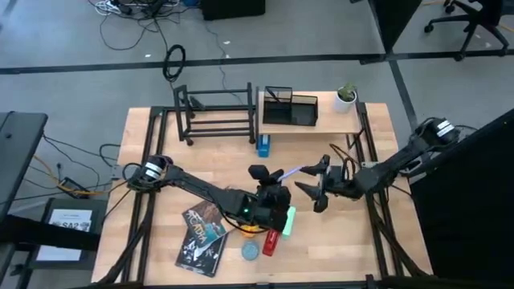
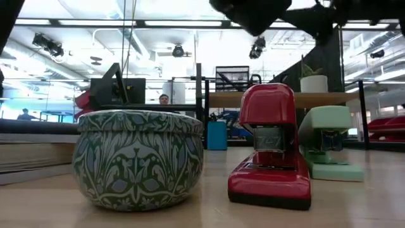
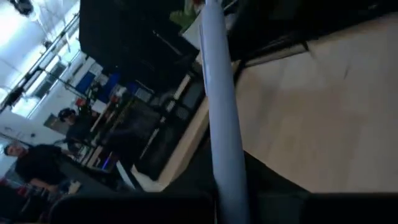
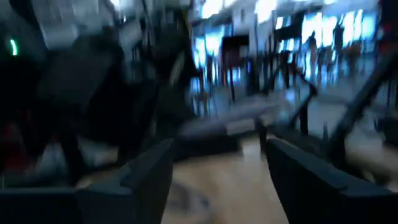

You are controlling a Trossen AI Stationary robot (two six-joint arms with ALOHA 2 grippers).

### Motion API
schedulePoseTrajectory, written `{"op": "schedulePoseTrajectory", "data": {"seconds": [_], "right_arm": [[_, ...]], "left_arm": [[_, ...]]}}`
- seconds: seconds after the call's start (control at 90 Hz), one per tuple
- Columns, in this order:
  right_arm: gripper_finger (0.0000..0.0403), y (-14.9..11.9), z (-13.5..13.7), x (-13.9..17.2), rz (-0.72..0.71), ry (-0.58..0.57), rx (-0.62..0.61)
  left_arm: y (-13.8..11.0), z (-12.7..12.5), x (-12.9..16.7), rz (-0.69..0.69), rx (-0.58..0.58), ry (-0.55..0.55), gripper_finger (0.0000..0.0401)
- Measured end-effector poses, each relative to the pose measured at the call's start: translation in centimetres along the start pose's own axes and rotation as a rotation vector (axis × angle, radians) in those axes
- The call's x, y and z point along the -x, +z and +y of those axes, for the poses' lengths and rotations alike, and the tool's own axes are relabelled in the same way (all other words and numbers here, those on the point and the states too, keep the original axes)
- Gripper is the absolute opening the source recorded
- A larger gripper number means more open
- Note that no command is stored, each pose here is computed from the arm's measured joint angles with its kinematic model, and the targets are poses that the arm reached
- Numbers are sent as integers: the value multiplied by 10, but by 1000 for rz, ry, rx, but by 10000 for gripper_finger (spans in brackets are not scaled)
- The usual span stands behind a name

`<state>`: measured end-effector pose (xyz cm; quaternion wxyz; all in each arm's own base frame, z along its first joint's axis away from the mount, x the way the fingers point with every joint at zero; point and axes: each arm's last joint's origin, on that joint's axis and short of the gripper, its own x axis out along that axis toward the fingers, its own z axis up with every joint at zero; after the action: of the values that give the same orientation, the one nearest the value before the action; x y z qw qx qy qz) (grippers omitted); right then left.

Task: Stock shelves
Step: Put the purple ballpen on the pen holder

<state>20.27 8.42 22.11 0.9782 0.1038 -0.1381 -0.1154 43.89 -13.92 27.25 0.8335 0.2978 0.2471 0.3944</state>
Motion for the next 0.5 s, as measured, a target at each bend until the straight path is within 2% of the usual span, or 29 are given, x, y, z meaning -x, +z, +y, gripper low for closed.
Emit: {"op": "schedulePoseTrajectory", "data": {"seconds": [0.089,0.156,0.322,0.5], "right_arm": [[207,-1,0,-6,-90,81,-58],[199,-5,0,-8,-118,100,-88],[175,-17,3,-13,-75,100,-114],[140,-9,13,-21,-116,139,-98]], "left_arm": [[6,1,2,-24,-11,1,0],[9,1,4,-40,-16,3,0],[14,3,5,-57,-31,8,0],[15,3,5,-62,-41,11,0]]}}
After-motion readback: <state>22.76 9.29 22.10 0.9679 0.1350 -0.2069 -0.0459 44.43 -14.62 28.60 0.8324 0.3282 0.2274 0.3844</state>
